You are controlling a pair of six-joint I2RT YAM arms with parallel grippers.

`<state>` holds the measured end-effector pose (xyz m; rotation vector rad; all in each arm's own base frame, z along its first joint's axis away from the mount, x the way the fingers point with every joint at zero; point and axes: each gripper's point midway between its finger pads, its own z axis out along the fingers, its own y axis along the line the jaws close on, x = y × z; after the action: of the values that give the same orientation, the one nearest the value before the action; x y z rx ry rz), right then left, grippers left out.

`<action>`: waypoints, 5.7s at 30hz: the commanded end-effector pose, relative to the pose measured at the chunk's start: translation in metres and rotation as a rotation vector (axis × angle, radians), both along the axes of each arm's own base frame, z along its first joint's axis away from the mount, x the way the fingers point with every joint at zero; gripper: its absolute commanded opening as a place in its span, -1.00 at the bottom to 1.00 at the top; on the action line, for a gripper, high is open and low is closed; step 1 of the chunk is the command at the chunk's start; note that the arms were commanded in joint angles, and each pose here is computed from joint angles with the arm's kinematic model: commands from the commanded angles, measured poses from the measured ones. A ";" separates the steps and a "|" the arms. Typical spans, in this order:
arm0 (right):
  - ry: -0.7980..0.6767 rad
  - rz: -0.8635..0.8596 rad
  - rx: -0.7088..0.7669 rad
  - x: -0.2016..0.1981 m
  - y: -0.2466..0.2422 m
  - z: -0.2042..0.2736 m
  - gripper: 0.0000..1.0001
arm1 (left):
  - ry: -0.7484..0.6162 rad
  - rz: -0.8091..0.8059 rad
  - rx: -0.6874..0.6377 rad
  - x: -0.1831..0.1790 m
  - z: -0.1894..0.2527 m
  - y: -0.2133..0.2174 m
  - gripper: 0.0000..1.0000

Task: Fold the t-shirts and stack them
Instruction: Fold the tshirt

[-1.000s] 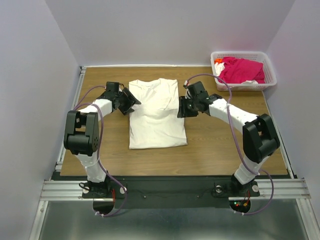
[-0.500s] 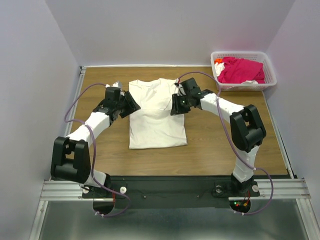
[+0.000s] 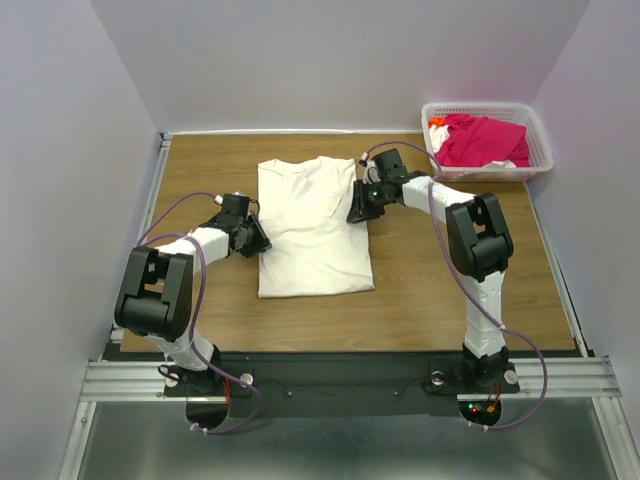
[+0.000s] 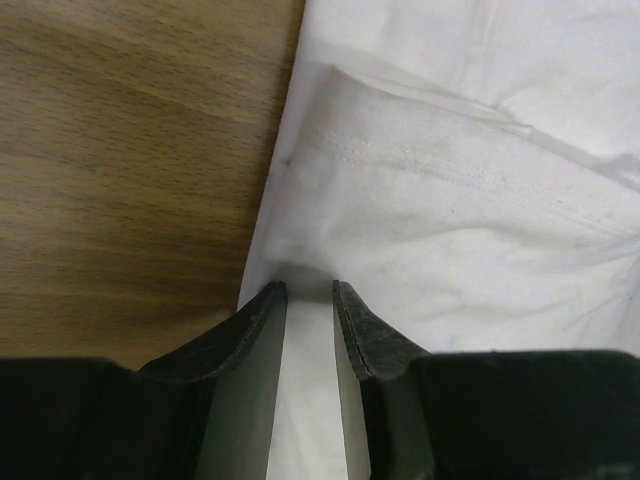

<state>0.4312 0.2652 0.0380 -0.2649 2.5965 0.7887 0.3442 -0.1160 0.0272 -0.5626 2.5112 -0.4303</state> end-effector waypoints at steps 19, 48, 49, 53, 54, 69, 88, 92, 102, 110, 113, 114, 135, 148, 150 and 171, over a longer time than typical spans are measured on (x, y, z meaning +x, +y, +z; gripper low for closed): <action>-0.137 -0.026 -0.046 0.005 -0.027 0.040 -0.14 | -0.208 -0.140 0.219 -0.013 0.076 -0.010 0.49; -0.150 0.038 0.028 0.015 -0.008 0.050 -0.84 | -0.054 -0.244 0.254 -0.067 0.011 -0.033 0.47; -0.161 0.045 0.024 0.018 -0.008 0.050 -0.88 | -0.044 -0.241 0.258 -0.068 0.008 -0.032 0.47; -0.150 0.060 0.020 0.019 -0.006 0.040 -0.91 | -0.023 -0.241 0.268 -0.073 0.002 -0.029 0.47; -0.150 0.061 0.021 0.019 -0.006 0.040 -0.91 | -0.020 -0.238 0.271 -0.073 0.001 -0.028 0.47; -0.226 0.097 0.017 0.032 0.000 0.055 -0.93 | 0.079 -0.221 0.317 -0.094 -0.019 -0.013 0.40; -0.307 0.058 -0.009 0.042 -0.006 0.076 -0.12 | -0.089 -0.081 0.261 -0.067 0.044 -0.013 0.47; -0.328 -0.004 -0.026 0.033 -0.018 0.095 -0.03 | -0.188 -0.012 0.257 -0.038 0.075 0.002 0.63; -0.249 -0.007 0.071 -0.027 -0.022 0.104 -0.02 | -0.259 -0.047 0.259 0.033 0.082 0.027 0.43; -0.193 0.013 0.113 -0.064 -0.019 0.093 -0.02 | -0.204 -0.102 0.274 0.061 0.055 0.022 0.28; -0.181 0.023 0.116 -0.073 -0.018 0.089 -0.02 | -0.196 -0.110 0.282 0.069 0.051 0.022 0.19; -0.179 0.025 0.117 -0.074 -0.018 0.088 -0.02 | -0.189 -0.110 0.286 0.069 0.047 0.023 0.18; -0.037 0.092 0.094 -0.120 -0.008 0.027 -0.03 | -0.250 -0.113 0.388 0.099 0.070 0.033 -1.00; -0.066 0.158 0.189 -0.118 0.018 0.060 -0.02 | -0.191 0.065 0.431 0.087 0.079 0.068 0.30; -0.064 0.205 0.211 -0.124 0.033 0.065 -0.01 | -0.223 0.074 0.391 0.076 0.101 0.064 0.36; 0.133 0.633 0.377 -0.190 0.134 0.018 -0.81 | 0.080 -0.067 -0.034 -0.081 -0.012 -0.014 -1.00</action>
<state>0.2400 0.3910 0.0476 -0.8957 2.5101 1.4615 0.2696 -0.1265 0.0244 -0.4598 2.5960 -0.4438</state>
